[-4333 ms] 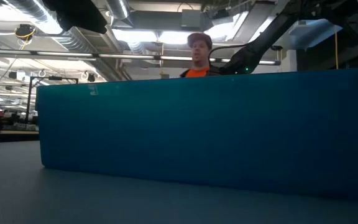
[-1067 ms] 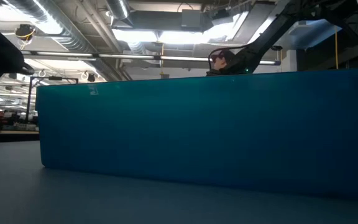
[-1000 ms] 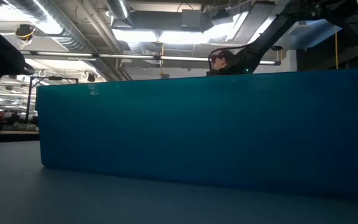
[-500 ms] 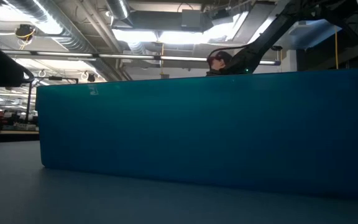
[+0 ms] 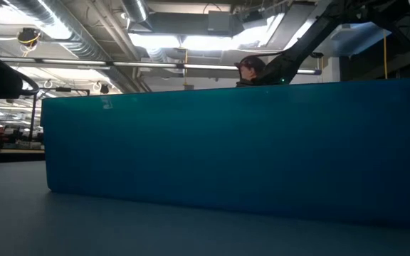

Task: Sort silverware by color (type)
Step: Put the golden knife into the blue bin

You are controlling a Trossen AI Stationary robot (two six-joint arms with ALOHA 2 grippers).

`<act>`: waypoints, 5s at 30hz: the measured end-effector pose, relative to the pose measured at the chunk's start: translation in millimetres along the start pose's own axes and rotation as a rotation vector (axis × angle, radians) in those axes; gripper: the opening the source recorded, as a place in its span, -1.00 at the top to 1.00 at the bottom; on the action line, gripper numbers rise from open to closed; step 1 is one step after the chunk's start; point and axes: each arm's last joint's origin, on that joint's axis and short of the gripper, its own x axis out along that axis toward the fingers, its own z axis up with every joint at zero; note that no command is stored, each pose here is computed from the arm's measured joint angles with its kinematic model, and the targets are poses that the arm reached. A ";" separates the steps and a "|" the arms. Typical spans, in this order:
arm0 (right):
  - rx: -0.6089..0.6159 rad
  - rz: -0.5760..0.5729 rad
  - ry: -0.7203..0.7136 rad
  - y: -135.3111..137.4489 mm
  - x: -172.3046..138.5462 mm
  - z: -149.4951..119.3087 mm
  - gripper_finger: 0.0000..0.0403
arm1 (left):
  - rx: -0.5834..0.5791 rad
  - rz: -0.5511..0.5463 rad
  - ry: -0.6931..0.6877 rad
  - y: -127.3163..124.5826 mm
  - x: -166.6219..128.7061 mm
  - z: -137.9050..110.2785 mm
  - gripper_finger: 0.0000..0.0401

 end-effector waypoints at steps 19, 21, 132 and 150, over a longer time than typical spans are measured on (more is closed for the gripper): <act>0.000 0.000 0.000 0.0 -0.1 0.1 0.48 | 0.029 0.000 -0.010 0.4 0.6 0.5 0.89; 0.000 0.000 0.000 0.0 -0.1 0.1 0.48 | 0.030 -0.003 -0.008 0.5 -0.5 0.5 0.89; -0.152 0.021 -0.390 149.3 -217.5 19.2 0.48 | 1.571 -0.594 -0.650 -114.5 -31.9 58.6 0.89; -0.259 0.221 -0.481 222.5 -280.4 -19.6 0.48 | 1.621 -0.487 -0.648 -160.9 -109.6 59.2 0.89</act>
